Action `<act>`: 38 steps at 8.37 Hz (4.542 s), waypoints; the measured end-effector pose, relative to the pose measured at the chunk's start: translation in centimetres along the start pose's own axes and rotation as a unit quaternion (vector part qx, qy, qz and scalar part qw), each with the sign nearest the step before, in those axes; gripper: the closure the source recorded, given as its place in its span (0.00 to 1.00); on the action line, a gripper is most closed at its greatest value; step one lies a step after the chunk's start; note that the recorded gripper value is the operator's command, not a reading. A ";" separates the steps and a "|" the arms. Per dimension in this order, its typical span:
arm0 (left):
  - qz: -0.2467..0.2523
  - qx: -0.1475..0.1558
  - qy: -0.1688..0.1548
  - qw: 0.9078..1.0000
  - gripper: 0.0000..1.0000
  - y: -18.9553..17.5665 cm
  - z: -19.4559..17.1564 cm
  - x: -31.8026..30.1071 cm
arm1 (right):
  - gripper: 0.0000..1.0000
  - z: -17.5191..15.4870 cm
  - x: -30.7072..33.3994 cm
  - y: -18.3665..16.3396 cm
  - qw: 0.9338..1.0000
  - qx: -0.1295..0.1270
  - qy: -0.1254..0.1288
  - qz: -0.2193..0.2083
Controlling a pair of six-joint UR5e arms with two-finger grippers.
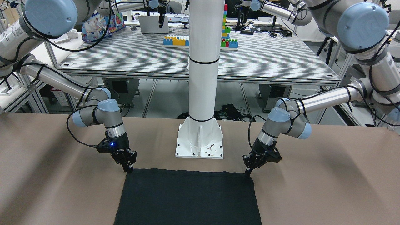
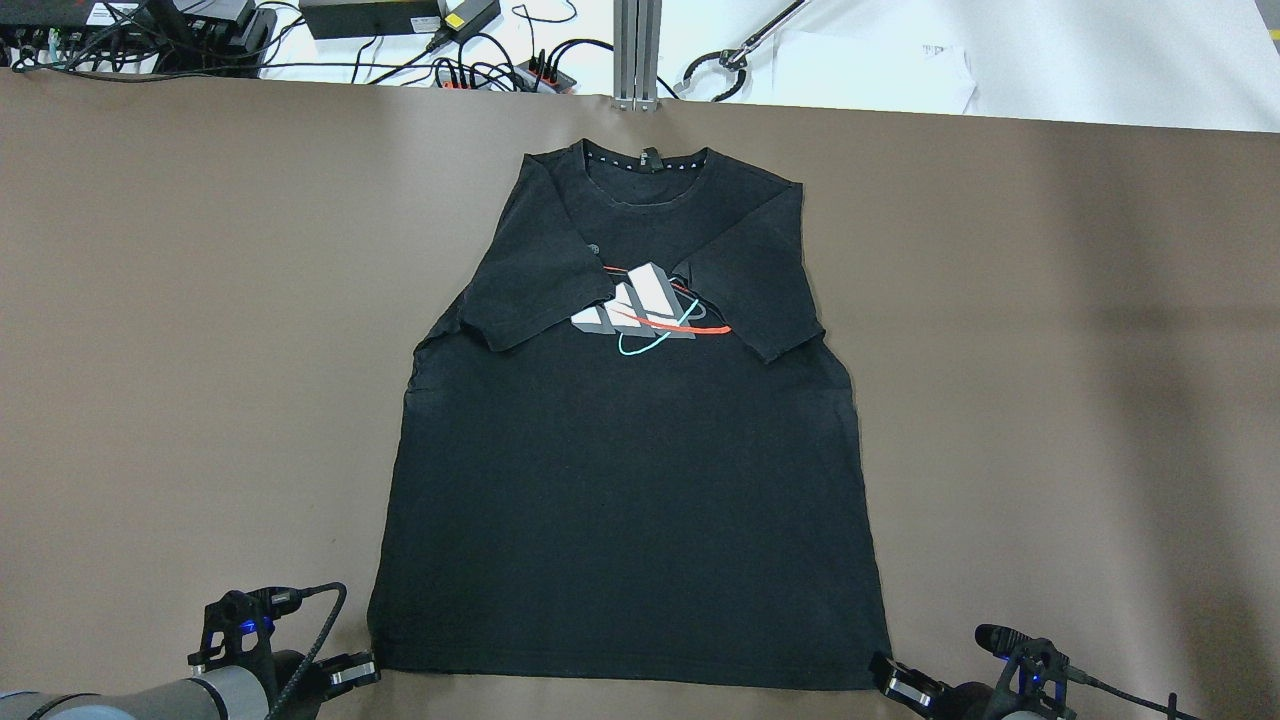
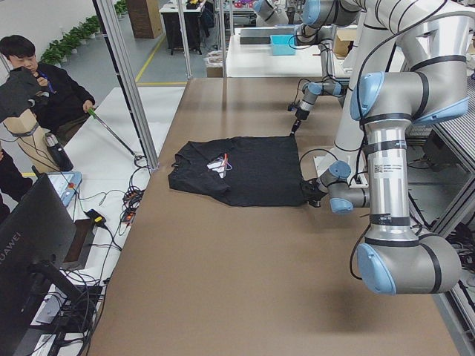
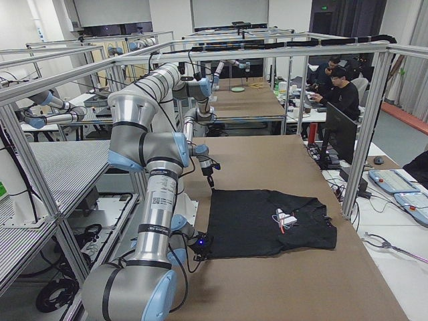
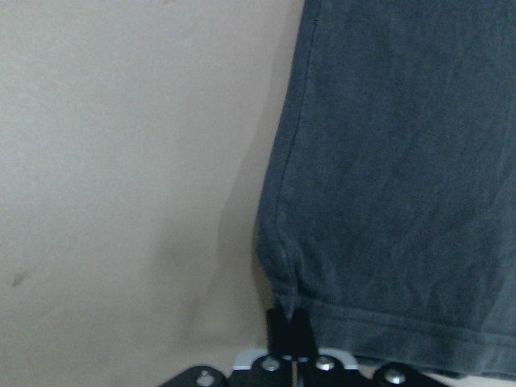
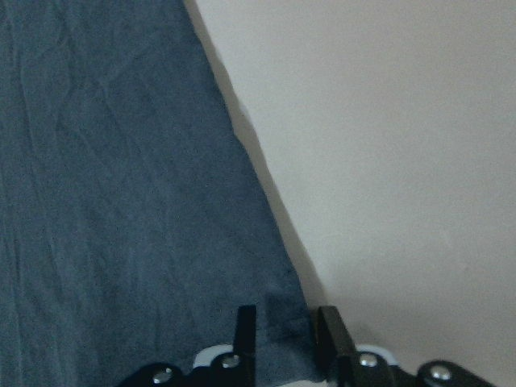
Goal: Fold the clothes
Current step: 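Grasp both hem corners with the left and right grippers, then lift the hem with both grippers and carry it toward the collar, then lay the hem down near the collar and open both grippers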
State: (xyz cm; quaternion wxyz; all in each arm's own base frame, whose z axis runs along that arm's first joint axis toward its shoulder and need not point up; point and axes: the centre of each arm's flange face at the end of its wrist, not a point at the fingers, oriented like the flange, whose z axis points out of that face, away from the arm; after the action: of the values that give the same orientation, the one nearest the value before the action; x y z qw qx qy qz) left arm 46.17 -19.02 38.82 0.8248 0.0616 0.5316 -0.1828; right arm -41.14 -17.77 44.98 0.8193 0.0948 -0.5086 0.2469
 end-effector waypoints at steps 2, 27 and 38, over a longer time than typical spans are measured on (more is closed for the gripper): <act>0.000 0.000 0.000 1.000 1.00 0.0 0.0 0.0 | 0.72 -0.1 0.0 0.5 1.000 0.000 -0.002 -0.003; 0.159 -0.241 0.039 0.957 1.00 -10.1 -23.3 16.9 | 1.00 -17.2 -12.9 -7.0 0.941 -0.285 -0.004 -0.183; 0.052 -0.030 -0.108 0.992 1.00 -29.2 -9.4 13.1 | 1.00 -3.1 -17.0 -26.4 0.992 -0.082 0.055 -0.081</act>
State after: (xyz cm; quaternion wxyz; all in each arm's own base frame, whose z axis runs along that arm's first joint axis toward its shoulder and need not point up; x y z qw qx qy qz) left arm 32.23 -46.37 25.72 0.8874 0.0438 0.4403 -0.1291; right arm -31.64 -44.43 31.11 0.8685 0.0544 -0.4718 0.1419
